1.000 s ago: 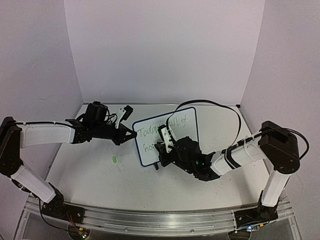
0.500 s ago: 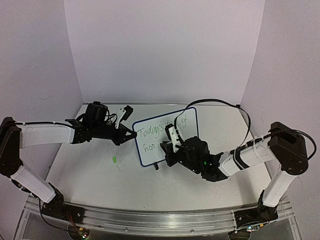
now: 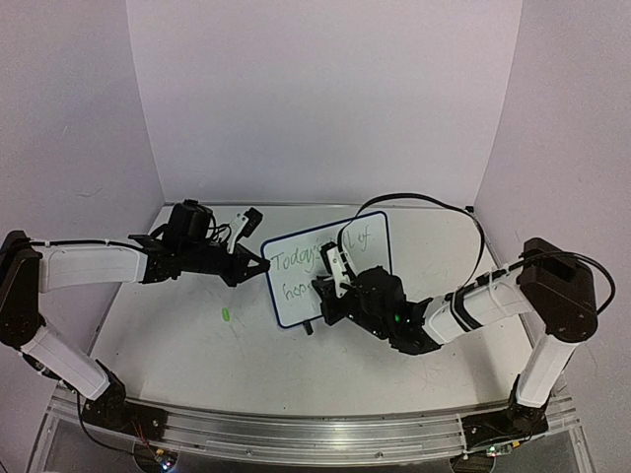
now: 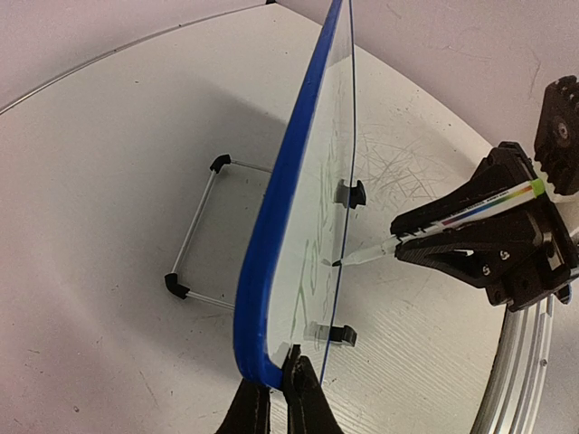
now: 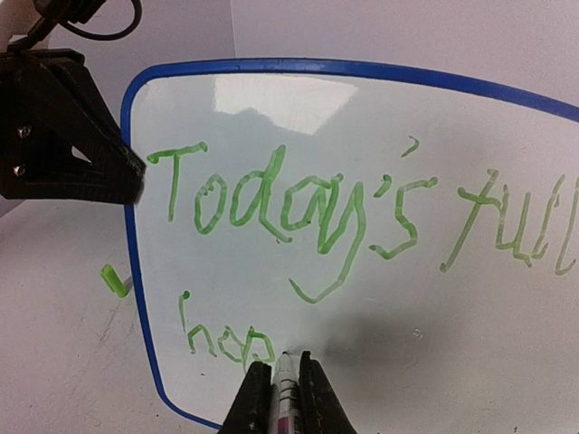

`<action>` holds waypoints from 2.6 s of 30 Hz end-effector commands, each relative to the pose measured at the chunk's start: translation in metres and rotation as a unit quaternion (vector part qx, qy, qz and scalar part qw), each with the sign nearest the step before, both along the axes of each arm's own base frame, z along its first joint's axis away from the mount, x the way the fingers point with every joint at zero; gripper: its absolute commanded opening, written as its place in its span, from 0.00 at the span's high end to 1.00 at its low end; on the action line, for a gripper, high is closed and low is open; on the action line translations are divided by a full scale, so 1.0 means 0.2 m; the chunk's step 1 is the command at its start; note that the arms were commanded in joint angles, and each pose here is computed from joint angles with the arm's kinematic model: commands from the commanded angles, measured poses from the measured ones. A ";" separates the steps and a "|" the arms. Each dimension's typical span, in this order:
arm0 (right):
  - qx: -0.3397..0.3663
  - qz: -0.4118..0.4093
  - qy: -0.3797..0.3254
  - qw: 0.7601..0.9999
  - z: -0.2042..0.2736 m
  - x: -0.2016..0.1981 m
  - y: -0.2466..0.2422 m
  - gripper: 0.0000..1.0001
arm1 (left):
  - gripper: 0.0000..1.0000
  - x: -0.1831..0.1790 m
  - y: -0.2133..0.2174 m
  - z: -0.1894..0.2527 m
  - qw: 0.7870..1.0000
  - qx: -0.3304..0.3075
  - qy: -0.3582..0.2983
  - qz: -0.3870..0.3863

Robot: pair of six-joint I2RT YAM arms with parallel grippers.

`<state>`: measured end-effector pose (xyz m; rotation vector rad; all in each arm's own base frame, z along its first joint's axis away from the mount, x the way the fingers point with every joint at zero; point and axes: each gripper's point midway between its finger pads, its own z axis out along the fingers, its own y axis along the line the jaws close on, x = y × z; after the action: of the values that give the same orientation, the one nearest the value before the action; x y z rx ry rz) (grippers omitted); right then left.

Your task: Write a sentence on the whiteboard

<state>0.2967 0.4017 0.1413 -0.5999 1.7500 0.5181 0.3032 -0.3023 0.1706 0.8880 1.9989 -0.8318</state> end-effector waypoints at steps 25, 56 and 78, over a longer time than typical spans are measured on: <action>0.025 -0.068 -0.027 0.997 0.11 0.10 -0.06 1.00 | 1.00 0.07 0.08 -0.02 0.998 0.050 -0.041 0.028; 0.048 -0.030 -0.033 0.998 0.18 0.07 0.01 1.00 | 1.00 0.07 0.08 -0.02 0.998 0.049 -0.040 0.025; 0.018 -0.023 0.001 1.000 0.02 0.05 0.01 1.00 | 1.00 0.07 0.08 -0.02 0.998 0.048 -0.042 0.026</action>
<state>0.3032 0.4014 0.1473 -0.5474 1.7348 0.5008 0.3035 -0.3021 0.1705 0.8859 1.9997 -0.8298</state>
